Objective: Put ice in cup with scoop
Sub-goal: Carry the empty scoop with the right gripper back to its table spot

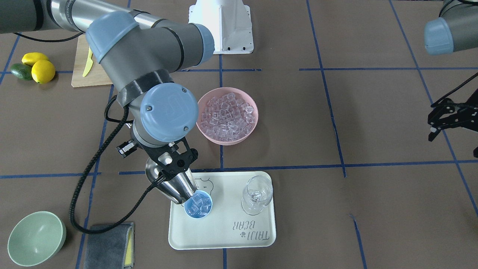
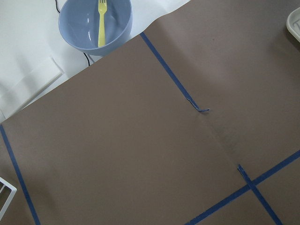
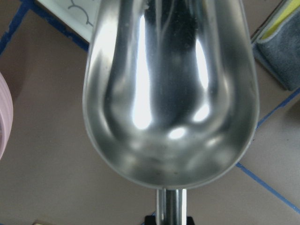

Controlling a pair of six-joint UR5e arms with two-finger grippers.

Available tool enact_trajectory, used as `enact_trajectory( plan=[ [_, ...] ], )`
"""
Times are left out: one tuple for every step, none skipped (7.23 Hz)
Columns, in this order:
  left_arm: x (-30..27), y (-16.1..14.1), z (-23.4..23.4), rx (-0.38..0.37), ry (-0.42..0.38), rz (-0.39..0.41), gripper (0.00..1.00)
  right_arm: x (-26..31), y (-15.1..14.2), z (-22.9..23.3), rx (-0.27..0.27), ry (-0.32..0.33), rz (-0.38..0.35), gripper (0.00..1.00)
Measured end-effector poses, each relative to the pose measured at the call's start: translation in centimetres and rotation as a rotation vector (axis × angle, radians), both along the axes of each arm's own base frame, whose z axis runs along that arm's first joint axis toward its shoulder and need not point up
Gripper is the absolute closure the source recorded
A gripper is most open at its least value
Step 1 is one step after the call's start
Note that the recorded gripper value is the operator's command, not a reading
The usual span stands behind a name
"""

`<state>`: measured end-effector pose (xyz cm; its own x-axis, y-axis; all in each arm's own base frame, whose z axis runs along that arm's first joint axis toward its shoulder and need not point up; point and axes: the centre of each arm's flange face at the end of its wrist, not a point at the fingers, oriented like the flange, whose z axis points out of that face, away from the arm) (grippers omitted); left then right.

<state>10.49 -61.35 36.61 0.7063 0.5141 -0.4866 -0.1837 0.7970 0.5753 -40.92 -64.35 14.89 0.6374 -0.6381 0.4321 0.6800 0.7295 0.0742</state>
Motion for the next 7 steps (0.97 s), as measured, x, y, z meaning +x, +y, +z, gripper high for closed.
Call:
enact_trajectory(
  plan=[
    [0.0,0.0,0.0,-0.005,0.001,-0.004,0.0,3.4,-0.4,-0.5,-0.016,-0.057,0.069,1.0],
    [-0.1,0.0,0.2,-0.011,0.0,-0.007,0.0,6.5,0.1,0.6,-0.046,-0.098,0.157,1.0],
    [-0.1,0.0,0.4,-0.019,-0.001,-0.009,0.0,8.6,1.1,2.3,-0.072,-0.112,0.224,1.0],
    [-0.1,0.0,0.6,-0.028,-0.001,-0.014,0.0,10.3,2.1,4.3,-0.089,-0.113,0.264,1.0],
    [-0.1,0.0,0.7,-0.035,0.001,-0.019,0.0,12.5,4.0,7.5,-0.102,-0.108,0.292,1.0],
    [-0.2,0.1,0.8,-0.04,0.002,-0.023,0.0,15.3,7.3,11.6,-0.122,-0.102,0.323,1.0],
    [-0.2,0.1,0.9,-0.047,0.004,-0.029,0.0,17.4,10.5,15.3,-0.196,-0.09,0.389,1.0]
  ],
)
